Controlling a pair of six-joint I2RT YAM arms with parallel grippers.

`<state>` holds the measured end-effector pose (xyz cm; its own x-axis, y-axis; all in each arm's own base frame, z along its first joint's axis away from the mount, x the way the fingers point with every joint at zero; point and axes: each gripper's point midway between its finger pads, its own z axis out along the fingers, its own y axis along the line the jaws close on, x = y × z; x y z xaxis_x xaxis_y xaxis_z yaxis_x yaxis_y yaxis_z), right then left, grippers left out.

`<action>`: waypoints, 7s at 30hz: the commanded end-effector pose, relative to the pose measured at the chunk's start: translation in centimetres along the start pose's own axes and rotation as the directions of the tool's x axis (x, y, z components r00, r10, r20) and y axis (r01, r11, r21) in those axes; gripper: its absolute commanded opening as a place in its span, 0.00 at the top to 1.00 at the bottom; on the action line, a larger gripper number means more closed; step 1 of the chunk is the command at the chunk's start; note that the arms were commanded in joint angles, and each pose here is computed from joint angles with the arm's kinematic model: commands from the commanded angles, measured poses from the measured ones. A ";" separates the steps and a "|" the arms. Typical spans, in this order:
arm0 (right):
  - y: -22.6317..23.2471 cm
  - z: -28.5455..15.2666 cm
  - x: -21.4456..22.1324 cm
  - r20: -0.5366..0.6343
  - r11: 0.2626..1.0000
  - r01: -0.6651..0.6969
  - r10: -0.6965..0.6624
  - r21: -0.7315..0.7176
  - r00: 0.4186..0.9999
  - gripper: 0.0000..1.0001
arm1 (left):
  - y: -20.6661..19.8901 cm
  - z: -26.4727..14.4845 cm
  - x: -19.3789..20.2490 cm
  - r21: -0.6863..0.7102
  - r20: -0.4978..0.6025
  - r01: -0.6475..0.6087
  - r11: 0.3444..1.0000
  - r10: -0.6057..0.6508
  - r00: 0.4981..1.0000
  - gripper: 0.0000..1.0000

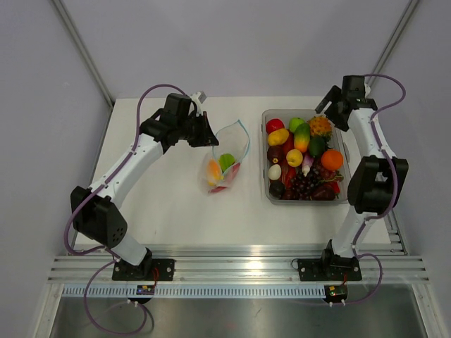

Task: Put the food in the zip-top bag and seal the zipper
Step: Adjust the zipper food storage bag at the center of the board, then adjust the fake fruit in the bin.

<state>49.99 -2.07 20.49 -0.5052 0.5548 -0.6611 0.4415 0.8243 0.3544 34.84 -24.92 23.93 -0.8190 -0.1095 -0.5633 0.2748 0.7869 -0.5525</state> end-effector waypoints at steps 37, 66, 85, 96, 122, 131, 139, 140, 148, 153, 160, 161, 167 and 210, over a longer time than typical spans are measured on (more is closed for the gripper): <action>-2.7 10.3 2.5 -0.183 0.980 0.183 -0.165 0.084 0.969 0.15 | -0.5 1.2 0.7 0.036 -0.024 -0.032 0.999 0.033 0.999 1.00; 0.4 2.7 0.8 -0.064 0.990 0.117 -0.122 -0.076 0.990 0.71 | -0.8 1.3 1.3 0.038 -0.033 -0.032 0.999 0.033 0.999 1.00; 0.8 -3.5 0.8 -0.005 0.981 0.125 -0.127 -0.149 0.992 0.73 | -1.1 1.7 2.2 0.041 -0.056 -0.037 0.999 0.039 0.998 1.00; 2.3 -7.0 0.5 0.025 0.965 0.138 -0.135 -0.224 0.990 0.72 | -1.2 1.8 2.6 0.050 -0.057 -0.033 0.998 0.036 0.998 1.00; 6.7 -13.3 -2.8 0.161 0.928 0.208 -0.165 -0.309 0.973 0.72 | -1.2 1.7 2.8 0.057 -0.057 -0.026 0.998 0.029 0.998 1.00; 9.0 -15.8 -1.4 0.142 0.896 0.240 -0.200 -0.374 0.969 0.72 | -1.0 1.9 3.1 0.054 -0.062 -0.024 0.998 0.027 0.998 1.00; 7.9 -16.4 5.3 -0.004 0.877 0.196 -0.220 -0.440 0.976 0.71 | -0.9 2.1 3.3 0.058 -0.070 -0.022 0.998 0.026 0.997 1.00; 7.7 -16.4 6.0 -0.022 0.874 0.197 -0.230 -0.444 0.973 0.71 | -0.9 2.2 3.4 0.057 -0.072 -0.022 0.998 0.026 0.997 1.00; 5.8 -13.5 9.9 -0.190 0.892 0.245 -0.335 -0.380 0.923 0.64 | -1.0 2.2 3.3 0.061 -0.061 -0.008 0.998 0.012 0.998 1.00; 6.0 -9.9 10.3 -0.274 0.904 0.258 -0.358 -0.340 0.893 0.35 | -1.5 1.8 3.0 0.069 -0.046 -0.018 0.997 0.022 0.999 1.00; 5.7 -10.1 9.6 -0.236 0.907 0.281 -0.361 -0.314 0.902 0.15 | -1.3 1.6 3.3 0.055 -0.044 -0.023 0.998 0.026 0.999 1.00; 5.6 -10.4 9.4 -0.220 0.906 0.284 -0.360 -0.314 0.907 0.15 | -1.3 1.7 3.3 0.055 -0.044 -0.023 0.998 0.026 0.999 1.00; 3.6 -12.3 10.9 -0.177 0.910 0.278 -0.342 -0.307 0.923 0.14 | -1.4 2.1 3.8 0.060 -0.055 -0.023 0.998 0.027 0.998 1.00; 4.4 -16.1 18.9 -0.394 0.912 -0.161 0.000 -0.376 0.919 1.00 | -2.5 3.1 4.6 0.071 -0.086 -0.048 0.996 0.054 0.995 1.00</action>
<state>31.62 12.69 20.49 -0.7585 0.4744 -0.4468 0.1379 0.7869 0.6014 31.22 -28.62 19.41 -0.8705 -0.0028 -0.4921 0.3160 0.7635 -0.5633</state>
